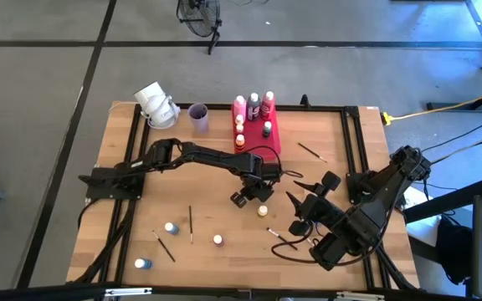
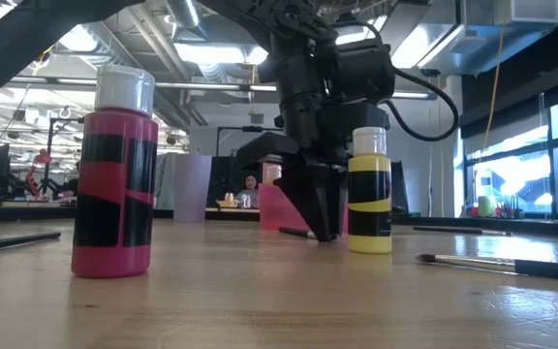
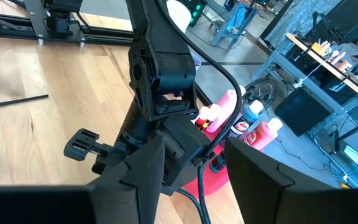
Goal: Pick & Place Paint Supplies
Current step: Put the black paint brush into the purple cup
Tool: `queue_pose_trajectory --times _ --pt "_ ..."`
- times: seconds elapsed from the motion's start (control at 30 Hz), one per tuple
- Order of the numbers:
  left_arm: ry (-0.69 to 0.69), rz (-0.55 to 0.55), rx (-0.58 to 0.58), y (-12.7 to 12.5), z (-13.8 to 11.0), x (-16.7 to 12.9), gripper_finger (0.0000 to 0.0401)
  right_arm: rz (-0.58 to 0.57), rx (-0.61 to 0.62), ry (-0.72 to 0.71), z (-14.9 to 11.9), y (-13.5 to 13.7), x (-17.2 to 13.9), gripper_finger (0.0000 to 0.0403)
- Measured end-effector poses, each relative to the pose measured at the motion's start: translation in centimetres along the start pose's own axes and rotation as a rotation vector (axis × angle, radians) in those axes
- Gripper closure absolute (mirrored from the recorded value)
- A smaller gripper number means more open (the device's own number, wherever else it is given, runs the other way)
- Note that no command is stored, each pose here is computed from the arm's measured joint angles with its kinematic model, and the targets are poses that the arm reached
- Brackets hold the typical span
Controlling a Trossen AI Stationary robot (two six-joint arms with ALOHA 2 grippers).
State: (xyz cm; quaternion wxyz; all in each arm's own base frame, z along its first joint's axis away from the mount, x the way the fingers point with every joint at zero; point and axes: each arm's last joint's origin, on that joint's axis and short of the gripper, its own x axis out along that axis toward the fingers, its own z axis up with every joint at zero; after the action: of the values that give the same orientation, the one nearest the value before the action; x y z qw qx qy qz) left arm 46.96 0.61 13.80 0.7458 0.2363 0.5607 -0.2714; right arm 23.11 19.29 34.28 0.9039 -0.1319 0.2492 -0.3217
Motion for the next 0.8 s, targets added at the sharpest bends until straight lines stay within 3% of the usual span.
queue_pose_trajectory --times 0.5,0.8 --pt "0.005 0.012 0.027 0.04 0.01 0.00 0.0391 0.004 0.010 -0.002 0.04 0.08 0.00 0.0231" --pt "0.002 0.016 0.060 -0.48 0.57 0.04 0.0395 0.007 0.015 0.000 0.05 0.12 0.00 0.0231"
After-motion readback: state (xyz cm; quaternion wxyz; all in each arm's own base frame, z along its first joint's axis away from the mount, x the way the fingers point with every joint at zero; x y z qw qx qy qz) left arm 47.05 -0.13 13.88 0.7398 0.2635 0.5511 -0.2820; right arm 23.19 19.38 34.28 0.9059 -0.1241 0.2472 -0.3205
